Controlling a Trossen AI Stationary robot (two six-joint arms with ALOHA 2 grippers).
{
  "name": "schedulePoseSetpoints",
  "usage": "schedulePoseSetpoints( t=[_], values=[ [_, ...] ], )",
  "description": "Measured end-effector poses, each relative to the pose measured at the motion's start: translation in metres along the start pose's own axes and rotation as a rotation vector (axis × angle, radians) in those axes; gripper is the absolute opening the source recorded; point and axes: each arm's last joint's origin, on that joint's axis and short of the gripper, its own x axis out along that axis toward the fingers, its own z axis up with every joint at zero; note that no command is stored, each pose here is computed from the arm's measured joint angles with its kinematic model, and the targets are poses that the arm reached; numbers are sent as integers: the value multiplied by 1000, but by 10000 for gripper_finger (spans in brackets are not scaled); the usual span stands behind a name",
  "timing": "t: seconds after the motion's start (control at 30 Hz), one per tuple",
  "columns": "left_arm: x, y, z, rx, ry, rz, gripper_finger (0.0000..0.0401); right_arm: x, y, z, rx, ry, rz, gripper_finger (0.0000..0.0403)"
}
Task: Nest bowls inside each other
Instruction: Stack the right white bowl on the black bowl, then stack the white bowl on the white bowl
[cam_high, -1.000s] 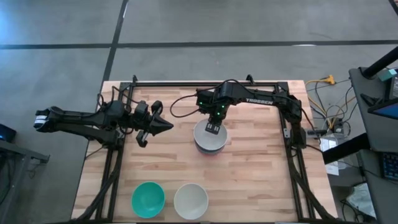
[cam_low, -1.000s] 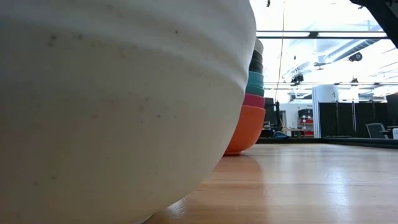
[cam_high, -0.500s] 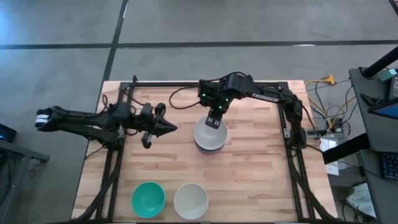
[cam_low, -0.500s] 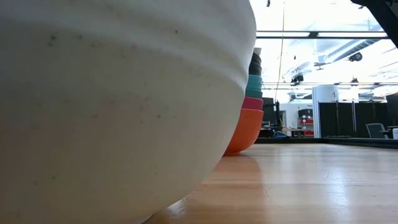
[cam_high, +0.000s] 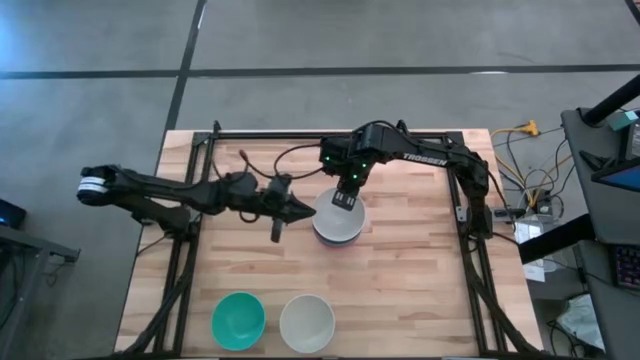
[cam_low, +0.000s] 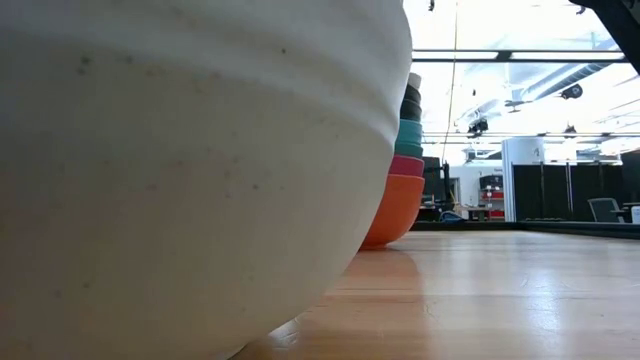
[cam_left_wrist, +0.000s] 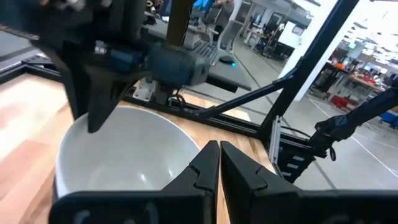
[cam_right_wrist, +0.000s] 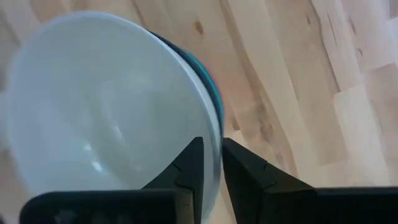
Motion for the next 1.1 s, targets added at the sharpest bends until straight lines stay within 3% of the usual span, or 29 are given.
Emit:
schedulePoseSetpoints(
  t=[0.23,0.43,0.63,0.93,1.1],
  values=[
    [16,2,-1,38,21,8,0,6,-2,-1,1,12,-37,41],
    [19,6,-4,69,41,21,0,2,-1,-2,0,2,-34,57],
    [10,1,7,76,-7,10,0,-24,-1,-12,2,-59,-21,80],
    [-20,-13,33,58,-130,-42,0,-86,-4,-60,120,-191,18,79],
    [-37,-20,46,41,-196,-69,0,-101,4,-98,163,-299,82,69]
  ],
)
